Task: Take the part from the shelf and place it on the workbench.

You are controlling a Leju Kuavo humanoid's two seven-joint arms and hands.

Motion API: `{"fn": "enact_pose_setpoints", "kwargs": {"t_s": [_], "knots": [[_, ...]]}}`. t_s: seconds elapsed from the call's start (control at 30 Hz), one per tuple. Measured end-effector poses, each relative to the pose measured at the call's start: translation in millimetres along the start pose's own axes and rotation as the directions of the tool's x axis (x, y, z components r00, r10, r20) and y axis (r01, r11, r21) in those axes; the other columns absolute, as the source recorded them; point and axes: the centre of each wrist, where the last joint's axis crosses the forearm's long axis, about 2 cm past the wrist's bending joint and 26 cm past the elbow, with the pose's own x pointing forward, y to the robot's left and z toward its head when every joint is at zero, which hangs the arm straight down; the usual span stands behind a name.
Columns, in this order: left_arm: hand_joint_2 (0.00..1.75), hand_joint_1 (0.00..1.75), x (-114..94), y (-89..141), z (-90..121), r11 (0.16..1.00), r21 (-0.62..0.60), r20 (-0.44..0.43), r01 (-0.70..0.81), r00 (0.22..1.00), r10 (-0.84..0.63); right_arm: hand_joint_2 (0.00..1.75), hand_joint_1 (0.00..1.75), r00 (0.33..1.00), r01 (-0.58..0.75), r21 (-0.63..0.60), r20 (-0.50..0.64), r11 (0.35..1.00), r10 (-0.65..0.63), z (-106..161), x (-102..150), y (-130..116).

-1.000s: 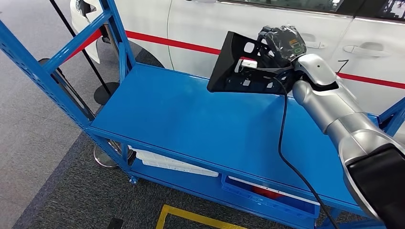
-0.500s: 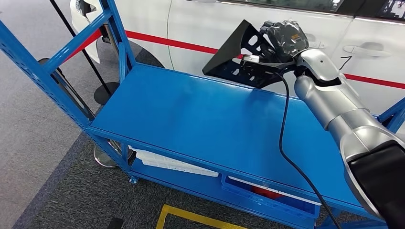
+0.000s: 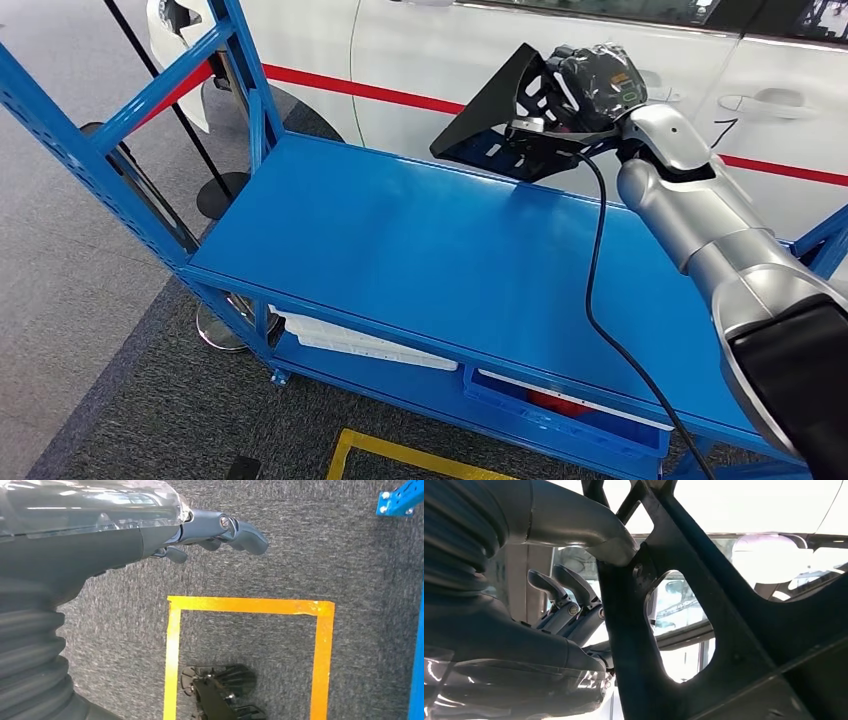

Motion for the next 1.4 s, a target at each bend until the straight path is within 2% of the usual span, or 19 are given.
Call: {"fn": "enact_pose_setpoints", "kwargs": {"t_s": [0.73,1.4], "knots": [[1.75,0.00,2,-4,0,0.997,-0.039,-0.006,0.074,0.997,-0.074,1.75,1.75,1.000,-0.003,0.001,-0.025,1.000,0.003,6,-1,7],[1.75,0.00,3,-5,0,0.996,-0.032,-0.012,0.080,0.997,-0.080,1.75,1.75,0.999,-0.034,-0.007,-0.004,0.999,0.034,-6,11,-1]]}}
